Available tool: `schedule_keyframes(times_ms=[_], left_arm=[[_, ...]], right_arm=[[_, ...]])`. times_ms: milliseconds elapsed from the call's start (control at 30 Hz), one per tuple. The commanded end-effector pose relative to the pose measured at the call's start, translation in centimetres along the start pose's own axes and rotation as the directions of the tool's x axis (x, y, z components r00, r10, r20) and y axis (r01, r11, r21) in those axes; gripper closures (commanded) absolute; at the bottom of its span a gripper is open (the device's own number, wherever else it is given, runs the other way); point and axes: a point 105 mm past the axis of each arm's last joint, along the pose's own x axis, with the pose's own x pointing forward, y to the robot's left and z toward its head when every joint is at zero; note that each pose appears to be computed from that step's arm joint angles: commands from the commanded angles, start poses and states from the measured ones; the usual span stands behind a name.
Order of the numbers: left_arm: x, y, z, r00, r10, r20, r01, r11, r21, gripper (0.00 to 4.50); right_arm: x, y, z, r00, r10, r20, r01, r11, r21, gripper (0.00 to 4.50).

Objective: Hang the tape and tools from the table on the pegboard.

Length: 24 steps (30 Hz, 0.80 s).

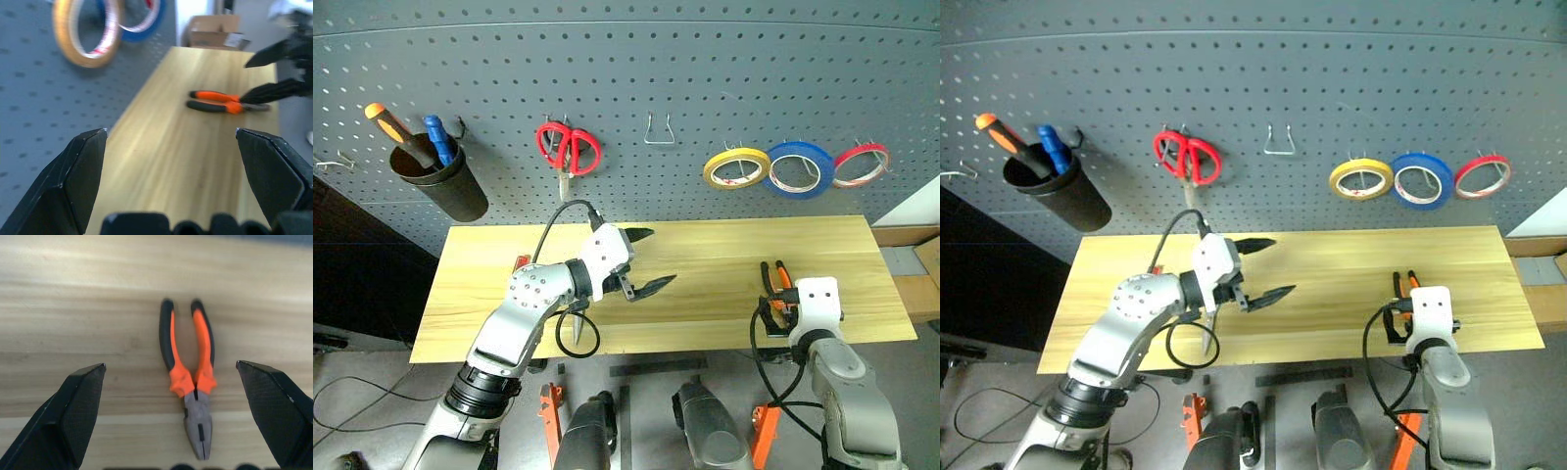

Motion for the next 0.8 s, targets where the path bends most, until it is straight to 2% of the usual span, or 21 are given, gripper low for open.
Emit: schedule_keyframes(times_ms=[33, 300, 467, 800], left_arm=[[0.4, -0.4, 1.0, 0.999, -0.021, 0.034, 0.020, 0.999, 0.047, 0.00], [0.3, -0.5, 1.0, 0.999, -0.025, 0.025, 0.023, 0.998, 0.067, 0.00], [0.2, -0.5, 1.0, 1.000, -0.018, 0.020, 0.017, 0.997, 0.069, 0.00], [0.0, -0.3, 0.8, 1.000, 0.001, 0.013, -0.002, 0.998, 0.066, 0.00]], right_arm=[[1.3, -0.9, -0.3, 0.998, -0.004, -0.055, 0.006, 1.000, 0.028, 0.05], [4.9, -3.9, -2.1, 0.988, -0.065, -0.138, 0.061, 0.998, -0.029, 0.05], [6.4, -4.4, -2.8, 0.983, -0.014, -0.181, 0.019, 0.999, 0.029, 0.05], [8.4, -4.7, -2.4, 0.965, 0.086, -0.248, -0.068, 0.994, 0.081, 0.05]])
